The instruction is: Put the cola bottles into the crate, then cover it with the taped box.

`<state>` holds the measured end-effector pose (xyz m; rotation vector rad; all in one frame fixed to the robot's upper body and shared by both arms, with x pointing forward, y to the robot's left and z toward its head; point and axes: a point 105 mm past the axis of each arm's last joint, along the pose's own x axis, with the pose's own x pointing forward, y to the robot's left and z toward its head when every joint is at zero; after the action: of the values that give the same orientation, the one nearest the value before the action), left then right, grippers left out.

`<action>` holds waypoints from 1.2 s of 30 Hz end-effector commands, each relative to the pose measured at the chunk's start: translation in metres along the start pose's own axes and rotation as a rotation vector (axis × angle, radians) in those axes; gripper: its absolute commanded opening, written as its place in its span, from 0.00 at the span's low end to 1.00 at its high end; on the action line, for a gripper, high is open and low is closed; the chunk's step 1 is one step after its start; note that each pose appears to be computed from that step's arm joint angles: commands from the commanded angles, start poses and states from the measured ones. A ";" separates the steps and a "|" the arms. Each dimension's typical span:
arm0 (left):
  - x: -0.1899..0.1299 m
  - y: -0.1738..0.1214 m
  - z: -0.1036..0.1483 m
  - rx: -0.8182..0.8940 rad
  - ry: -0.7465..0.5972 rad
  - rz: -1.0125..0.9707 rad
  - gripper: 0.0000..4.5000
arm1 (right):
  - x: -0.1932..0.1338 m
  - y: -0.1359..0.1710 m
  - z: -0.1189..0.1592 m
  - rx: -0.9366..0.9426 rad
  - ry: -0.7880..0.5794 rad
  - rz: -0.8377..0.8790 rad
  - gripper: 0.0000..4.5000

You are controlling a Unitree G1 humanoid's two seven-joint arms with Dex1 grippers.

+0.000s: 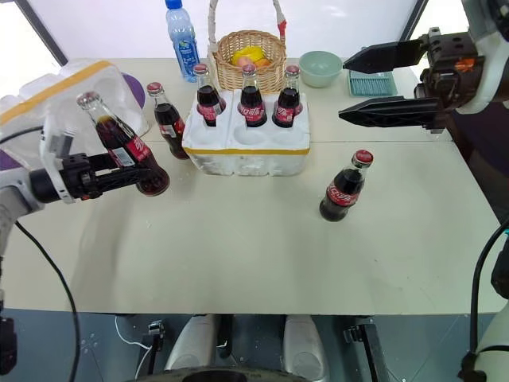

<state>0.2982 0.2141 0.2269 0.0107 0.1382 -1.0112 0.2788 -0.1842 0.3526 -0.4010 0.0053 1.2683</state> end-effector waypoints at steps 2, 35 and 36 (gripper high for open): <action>0.036 -0.025 0.063 0.148 -0.170 -0.142 0.60 | -0.004 0.001 0.009 -0.062 -0.019 -0.037 1.00; 0.218 0.013 0.023 0.255 0.007 -0.086 0.60 | -0.010 0.001 -0.012 0.008 -0.047 -0.229 1.00; 0.221 0.014 0.019 0.245 0.013 -0.073 0.60 | -0.009 0.001 -0.012 0.008 -0.046 -0.230 1.00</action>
<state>0.4264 0.0387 0.2089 0.2204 0.0692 -1.1012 0.2846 -0.1987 0.3314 -0.3159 -0.0124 1.0480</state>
